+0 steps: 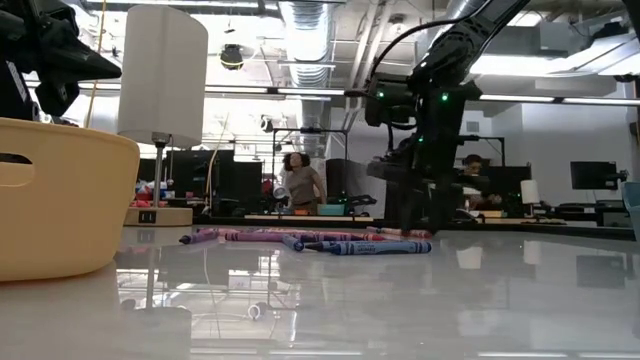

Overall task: Sort crayons
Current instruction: Put the red crayon into the blue bin

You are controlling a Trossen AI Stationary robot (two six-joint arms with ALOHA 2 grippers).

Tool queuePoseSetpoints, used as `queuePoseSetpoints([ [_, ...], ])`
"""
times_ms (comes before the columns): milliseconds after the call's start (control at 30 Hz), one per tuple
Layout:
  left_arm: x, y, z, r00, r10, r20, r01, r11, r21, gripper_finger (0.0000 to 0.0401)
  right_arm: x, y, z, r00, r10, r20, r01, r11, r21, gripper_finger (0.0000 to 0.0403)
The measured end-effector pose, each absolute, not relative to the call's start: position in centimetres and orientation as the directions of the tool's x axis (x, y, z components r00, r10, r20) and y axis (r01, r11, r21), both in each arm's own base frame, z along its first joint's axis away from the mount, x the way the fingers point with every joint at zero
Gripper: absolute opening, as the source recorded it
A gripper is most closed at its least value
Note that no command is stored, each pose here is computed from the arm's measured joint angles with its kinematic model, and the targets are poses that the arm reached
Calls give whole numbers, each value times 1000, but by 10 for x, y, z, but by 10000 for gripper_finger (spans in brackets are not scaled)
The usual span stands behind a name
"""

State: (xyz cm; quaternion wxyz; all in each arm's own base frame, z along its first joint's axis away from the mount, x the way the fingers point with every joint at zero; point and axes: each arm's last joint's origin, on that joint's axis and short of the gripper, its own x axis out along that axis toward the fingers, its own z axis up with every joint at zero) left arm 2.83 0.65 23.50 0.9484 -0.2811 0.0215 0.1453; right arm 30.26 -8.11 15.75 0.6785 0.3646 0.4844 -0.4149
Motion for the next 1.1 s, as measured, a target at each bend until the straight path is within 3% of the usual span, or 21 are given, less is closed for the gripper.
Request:
queuePoseSetpoints([
  [367,28,6,235,957,263,-123,-287,800,-527,0,299,-83,158,155,-211,-965,900,433,50,193],
  [600,28,6,235,957,263,-123,-288,800,-527,0,300,-84,158,165,-221,-961,888,458,47,134],
  [933,28,6,235,957,263,-123,-287,800,-527,0,300,-84,158,172,-214,-962,875,481,50,16],
  [1100,28,6,235,957,263,-123,-287,800,-527,0,301,-83,159,177,-213,-961,868,493,50,9],
])
